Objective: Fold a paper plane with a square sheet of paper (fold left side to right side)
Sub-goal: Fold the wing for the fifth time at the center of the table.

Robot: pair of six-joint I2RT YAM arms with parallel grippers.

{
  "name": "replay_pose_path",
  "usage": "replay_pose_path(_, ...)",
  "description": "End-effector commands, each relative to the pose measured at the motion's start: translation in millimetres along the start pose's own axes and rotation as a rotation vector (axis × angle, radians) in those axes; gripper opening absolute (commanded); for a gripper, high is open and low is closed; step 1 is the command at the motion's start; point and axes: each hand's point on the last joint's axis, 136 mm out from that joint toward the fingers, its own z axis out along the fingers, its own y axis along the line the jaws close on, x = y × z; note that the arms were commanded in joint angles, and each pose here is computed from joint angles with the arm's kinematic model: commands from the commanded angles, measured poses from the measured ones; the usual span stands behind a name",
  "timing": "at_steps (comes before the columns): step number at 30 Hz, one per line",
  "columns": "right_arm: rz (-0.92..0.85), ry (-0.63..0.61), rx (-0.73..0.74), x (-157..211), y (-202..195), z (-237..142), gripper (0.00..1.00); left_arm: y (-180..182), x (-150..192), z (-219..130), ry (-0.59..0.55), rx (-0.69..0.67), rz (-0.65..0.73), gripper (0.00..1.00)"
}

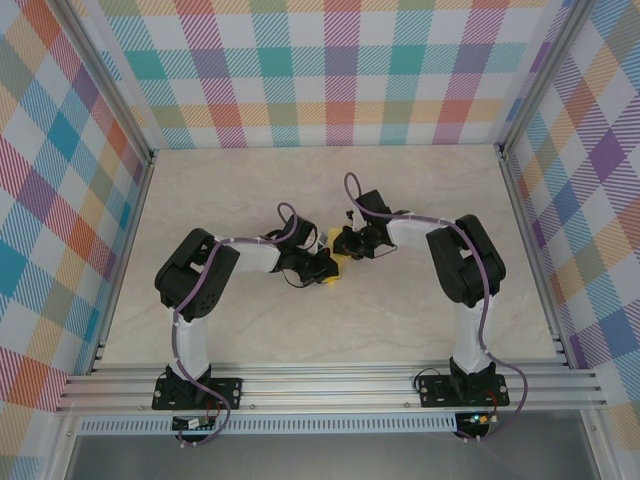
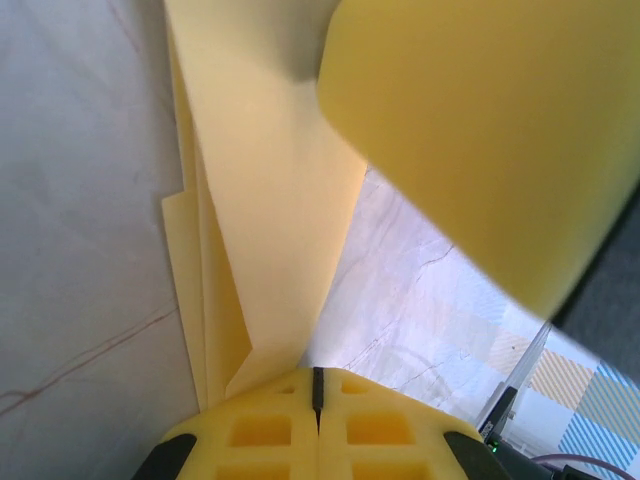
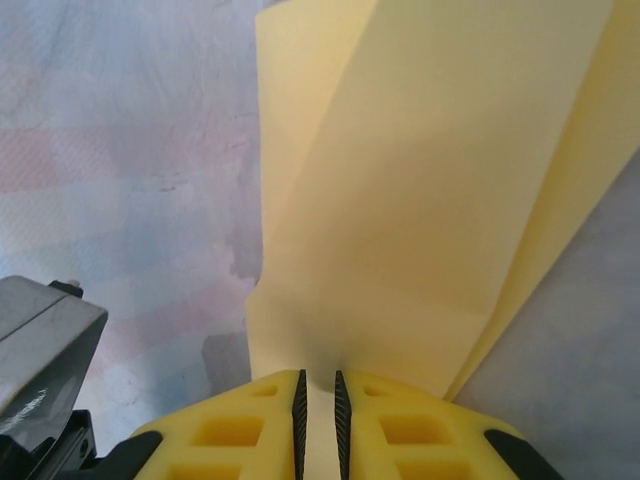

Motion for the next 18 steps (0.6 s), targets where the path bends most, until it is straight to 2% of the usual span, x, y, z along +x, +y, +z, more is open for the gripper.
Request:
replay_pose_path(1,-0.017,-0.034,0.068,-17,-24,-3,0.17,50,11,7,0.038,-0.148,-0.126,0.0)
replay_pose_path(18,-0.012,-0.069,0.117,-79,-51,-8,0.18,49,11,6,0.04,-0.143,-0.125,0.0)
